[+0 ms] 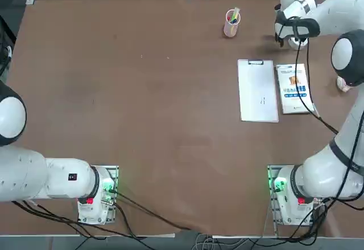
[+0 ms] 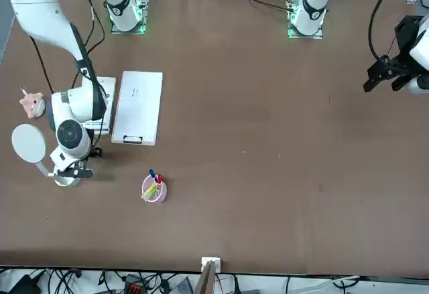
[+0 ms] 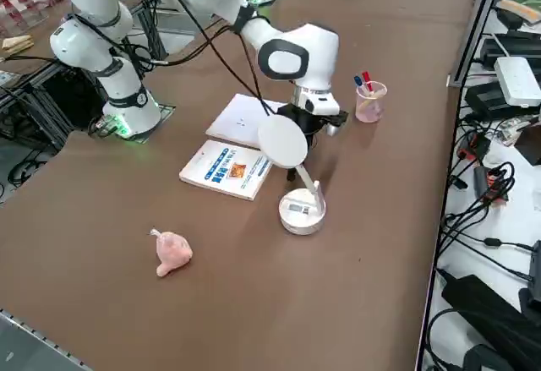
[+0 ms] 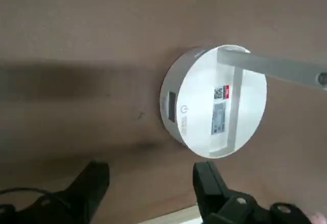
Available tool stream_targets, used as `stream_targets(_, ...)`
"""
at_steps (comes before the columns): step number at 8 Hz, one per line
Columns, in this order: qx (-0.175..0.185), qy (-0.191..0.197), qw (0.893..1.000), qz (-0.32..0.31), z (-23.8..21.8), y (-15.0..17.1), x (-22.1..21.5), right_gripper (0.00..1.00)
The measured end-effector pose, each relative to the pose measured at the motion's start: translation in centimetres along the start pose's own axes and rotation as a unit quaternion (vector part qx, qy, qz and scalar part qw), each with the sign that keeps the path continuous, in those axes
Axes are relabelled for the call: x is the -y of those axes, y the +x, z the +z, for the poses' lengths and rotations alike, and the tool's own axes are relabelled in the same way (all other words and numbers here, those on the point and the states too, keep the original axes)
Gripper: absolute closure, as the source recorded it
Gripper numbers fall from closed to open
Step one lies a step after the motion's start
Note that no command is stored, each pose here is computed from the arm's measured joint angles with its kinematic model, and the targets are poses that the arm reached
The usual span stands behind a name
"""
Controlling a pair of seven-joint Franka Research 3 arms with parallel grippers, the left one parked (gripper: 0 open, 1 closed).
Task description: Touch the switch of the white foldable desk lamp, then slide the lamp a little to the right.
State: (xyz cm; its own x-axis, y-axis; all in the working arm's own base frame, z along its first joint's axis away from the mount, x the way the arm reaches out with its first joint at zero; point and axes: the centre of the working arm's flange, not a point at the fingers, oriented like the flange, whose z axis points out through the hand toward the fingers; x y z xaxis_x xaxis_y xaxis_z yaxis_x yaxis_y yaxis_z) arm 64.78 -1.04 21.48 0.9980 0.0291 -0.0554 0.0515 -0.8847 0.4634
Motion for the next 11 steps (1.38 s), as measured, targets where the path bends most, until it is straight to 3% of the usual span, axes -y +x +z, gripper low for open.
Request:
stream_targets(2, -0.009, -0.021, 1.000, -0.006, 0.1, 0.1, 0.0, 0.00)
stream_targets(11, -0.041, -0.024, 0.998, -0.029, 1.5, 1.1, 1.1, 0.00)
